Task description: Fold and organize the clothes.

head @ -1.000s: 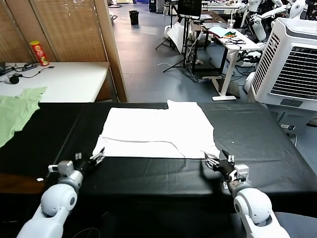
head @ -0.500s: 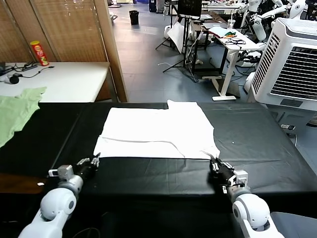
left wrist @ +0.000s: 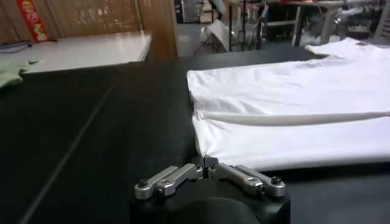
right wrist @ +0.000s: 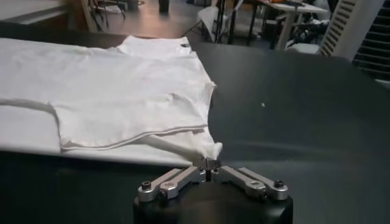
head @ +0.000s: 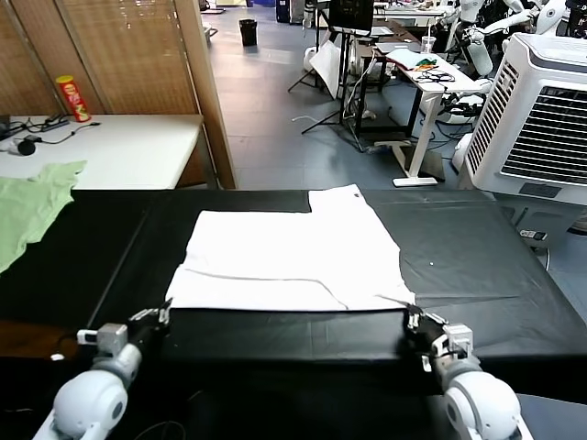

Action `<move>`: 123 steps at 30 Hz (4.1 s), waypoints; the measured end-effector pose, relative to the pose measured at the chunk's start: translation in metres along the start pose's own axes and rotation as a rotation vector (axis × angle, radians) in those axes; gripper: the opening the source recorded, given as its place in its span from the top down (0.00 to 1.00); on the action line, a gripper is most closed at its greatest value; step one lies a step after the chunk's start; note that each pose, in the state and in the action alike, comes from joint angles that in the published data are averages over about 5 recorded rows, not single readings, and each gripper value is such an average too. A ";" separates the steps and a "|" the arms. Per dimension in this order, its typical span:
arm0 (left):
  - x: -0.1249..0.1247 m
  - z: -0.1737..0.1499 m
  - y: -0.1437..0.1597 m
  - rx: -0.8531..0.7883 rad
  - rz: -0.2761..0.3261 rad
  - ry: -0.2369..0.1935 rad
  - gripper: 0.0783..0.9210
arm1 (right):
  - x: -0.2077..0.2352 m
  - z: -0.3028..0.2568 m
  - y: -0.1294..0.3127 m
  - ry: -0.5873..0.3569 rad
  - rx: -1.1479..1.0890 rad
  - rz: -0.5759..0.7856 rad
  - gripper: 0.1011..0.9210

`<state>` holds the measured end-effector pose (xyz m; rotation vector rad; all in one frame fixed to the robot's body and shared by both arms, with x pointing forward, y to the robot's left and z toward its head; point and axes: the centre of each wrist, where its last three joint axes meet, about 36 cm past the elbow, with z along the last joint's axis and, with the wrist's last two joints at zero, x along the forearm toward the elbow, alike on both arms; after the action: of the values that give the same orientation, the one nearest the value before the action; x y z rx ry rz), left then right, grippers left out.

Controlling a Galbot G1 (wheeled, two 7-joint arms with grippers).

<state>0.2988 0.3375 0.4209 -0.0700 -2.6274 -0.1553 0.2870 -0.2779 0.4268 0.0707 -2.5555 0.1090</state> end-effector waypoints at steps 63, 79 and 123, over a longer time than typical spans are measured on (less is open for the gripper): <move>-0.244 -0.166 0.038 0.182 0.021 0.124 0.18 | -0.310 -0.208 0.014 -0.008 -0.047 -0.050 0.17; -0.250 -0.159 0.037 0.176 0.018 0.131 0.94 | -0.312 -0.197 0.015 -0.032 -0.055 -0.075 0.97; -0.026 -0.078 0.037 0.064 0.008 0.093 0.94 | -0.086 -0.096 -0.008 -0.019 0.116 -0.139 0.97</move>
<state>0.3623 0.3637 0.4788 -0.0496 -2.5370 -0.0700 0.4125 -0.2744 0.4597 0.2948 -2.5522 0.2031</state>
